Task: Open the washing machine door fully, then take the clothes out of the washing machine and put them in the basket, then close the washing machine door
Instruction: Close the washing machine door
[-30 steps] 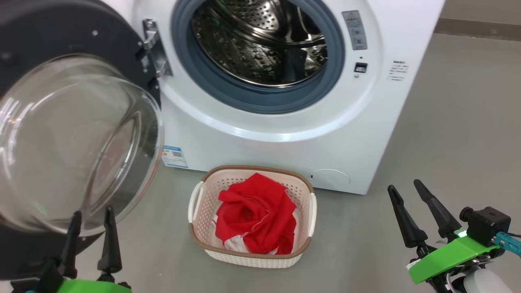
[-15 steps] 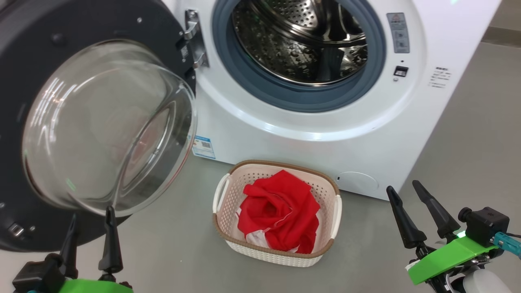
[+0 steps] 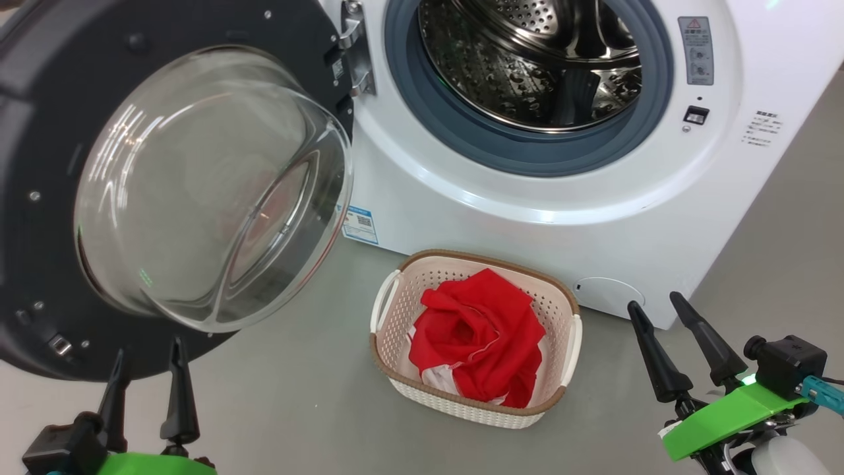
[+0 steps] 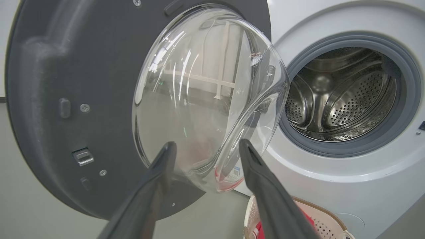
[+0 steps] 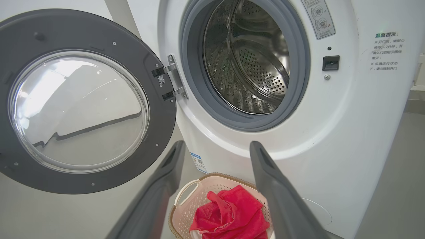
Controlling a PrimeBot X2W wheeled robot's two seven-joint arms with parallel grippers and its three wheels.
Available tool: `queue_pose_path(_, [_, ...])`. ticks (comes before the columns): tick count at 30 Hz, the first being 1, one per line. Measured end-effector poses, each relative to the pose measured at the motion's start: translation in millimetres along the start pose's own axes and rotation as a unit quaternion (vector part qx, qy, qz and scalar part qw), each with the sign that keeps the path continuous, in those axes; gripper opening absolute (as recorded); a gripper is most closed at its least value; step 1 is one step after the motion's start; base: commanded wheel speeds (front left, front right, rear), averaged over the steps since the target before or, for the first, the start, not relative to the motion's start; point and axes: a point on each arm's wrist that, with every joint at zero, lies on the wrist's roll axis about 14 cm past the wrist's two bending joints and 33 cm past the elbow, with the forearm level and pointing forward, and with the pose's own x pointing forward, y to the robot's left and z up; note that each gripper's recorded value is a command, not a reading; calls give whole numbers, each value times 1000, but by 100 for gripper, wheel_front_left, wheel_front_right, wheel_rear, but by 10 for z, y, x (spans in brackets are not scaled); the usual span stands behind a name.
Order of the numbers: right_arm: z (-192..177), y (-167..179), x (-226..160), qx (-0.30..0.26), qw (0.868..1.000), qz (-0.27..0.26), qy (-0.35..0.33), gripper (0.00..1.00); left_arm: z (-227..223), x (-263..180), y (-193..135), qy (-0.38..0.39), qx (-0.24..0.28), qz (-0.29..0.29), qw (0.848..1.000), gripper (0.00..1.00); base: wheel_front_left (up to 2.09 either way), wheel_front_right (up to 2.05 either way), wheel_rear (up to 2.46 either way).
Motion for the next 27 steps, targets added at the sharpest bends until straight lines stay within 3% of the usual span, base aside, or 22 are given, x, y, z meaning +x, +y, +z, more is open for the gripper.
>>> queue_pose_path(27, [-38,93,76,1,1000,16,5,100,68,-55,122,-8,10,18,1000,100,0,0,0])
